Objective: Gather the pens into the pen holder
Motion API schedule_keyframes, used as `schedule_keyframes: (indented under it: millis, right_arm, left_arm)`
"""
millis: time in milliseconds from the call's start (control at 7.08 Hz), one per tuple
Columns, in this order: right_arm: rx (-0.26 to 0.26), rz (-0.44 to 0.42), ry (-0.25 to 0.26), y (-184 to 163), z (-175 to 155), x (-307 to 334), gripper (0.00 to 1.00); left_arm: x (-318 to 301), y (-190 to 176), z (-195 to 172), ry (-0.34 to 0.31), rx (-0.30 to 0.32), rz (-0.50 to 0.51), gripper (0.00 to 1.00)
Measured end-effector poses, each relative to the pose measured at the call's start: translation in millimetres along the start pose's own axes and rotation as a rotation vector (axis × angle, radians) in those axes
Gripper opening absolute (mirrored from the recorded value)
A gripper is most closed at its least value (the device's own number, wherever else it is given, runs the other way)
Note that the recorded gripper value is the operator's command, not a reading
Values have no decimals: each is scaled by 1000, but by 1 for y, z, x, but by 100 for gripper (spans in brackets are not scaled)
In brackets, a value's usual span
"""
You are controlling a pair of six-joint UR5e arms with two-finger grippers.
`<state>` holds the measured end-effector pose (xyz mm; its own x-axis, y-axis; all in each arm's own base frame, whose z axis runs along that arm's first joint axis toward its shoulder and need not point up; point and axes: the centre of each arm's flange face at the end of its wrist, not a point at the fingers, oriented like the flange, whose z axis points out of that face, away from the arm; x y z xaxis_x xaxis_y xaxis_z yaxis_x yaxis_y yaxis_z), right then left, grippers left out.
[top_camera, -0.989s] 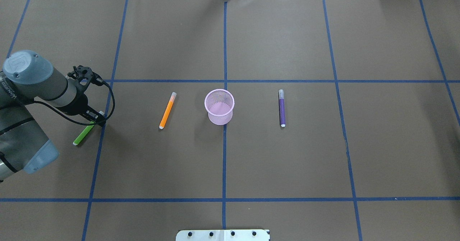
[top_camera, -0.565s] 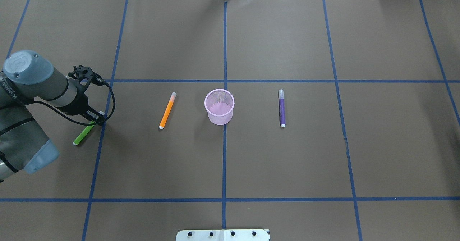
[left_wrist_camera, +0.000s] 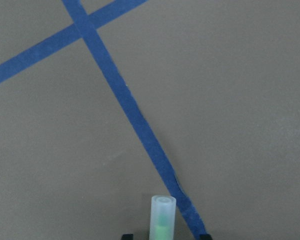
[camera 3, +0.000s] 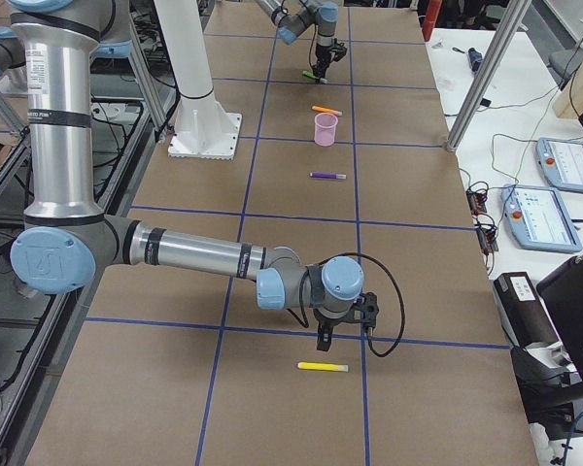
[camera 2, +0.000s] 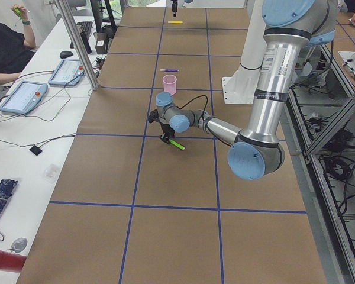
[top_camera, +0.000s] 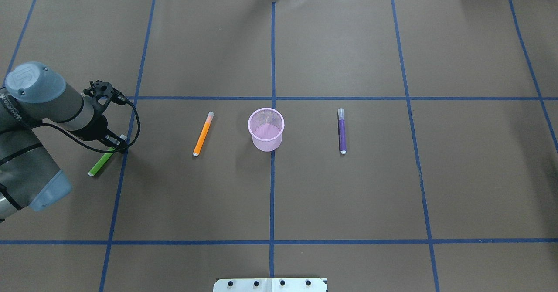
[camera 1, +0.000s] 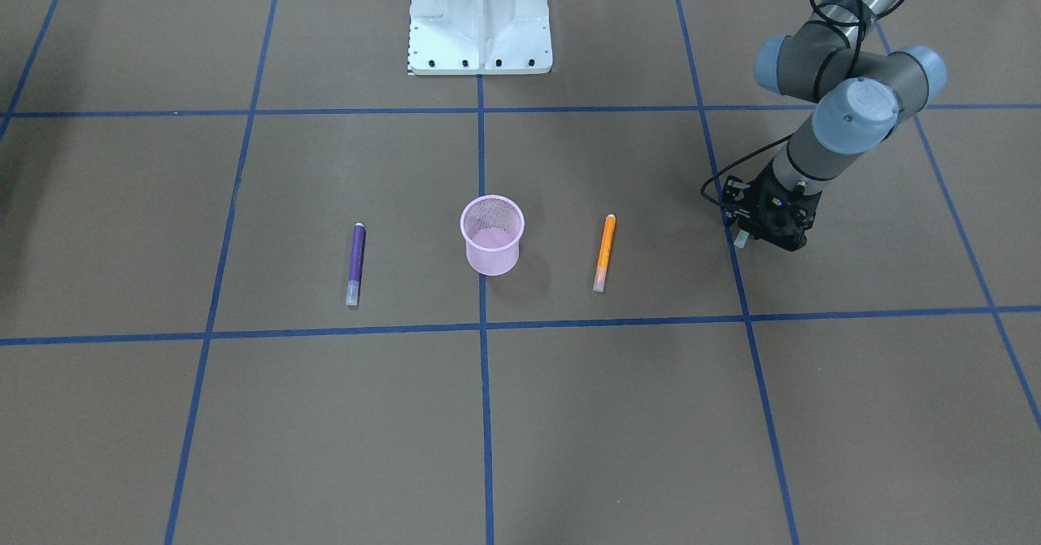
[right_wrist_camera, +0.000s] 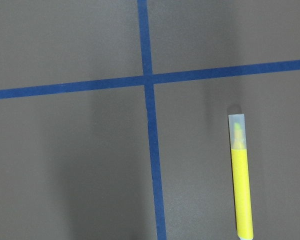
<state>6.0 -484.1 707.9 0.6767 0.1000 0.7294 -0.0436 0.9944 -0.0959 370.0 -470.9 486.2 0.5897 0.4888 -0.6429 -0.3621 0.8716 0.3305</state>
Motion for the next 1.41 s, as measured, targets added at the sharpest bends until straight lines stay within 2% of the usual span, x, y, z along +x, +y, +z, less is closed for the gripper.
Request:
schedule_keyframes:
  millis: [424, 706, 1130, 1413]
  right_arm:
    - [1, -1, 0, 0, 0, 0, 100]
    - [2, -2, 0, -1, -1, -1, 100]
    - [5, -5, 2, -1, -2, -2, 100]
    - [6, -6, 2, -1, -2, -2, 100]
  left_arm:
    - [-1, 0, 4, -2, -7, -1, 52]
    - [0, 1, 4, -1, -7, -1, 44]
    - [-1, 0, 2, -1, -4, -2, 42]
    - [2, 0, 2, 2, -3, 1, 36]
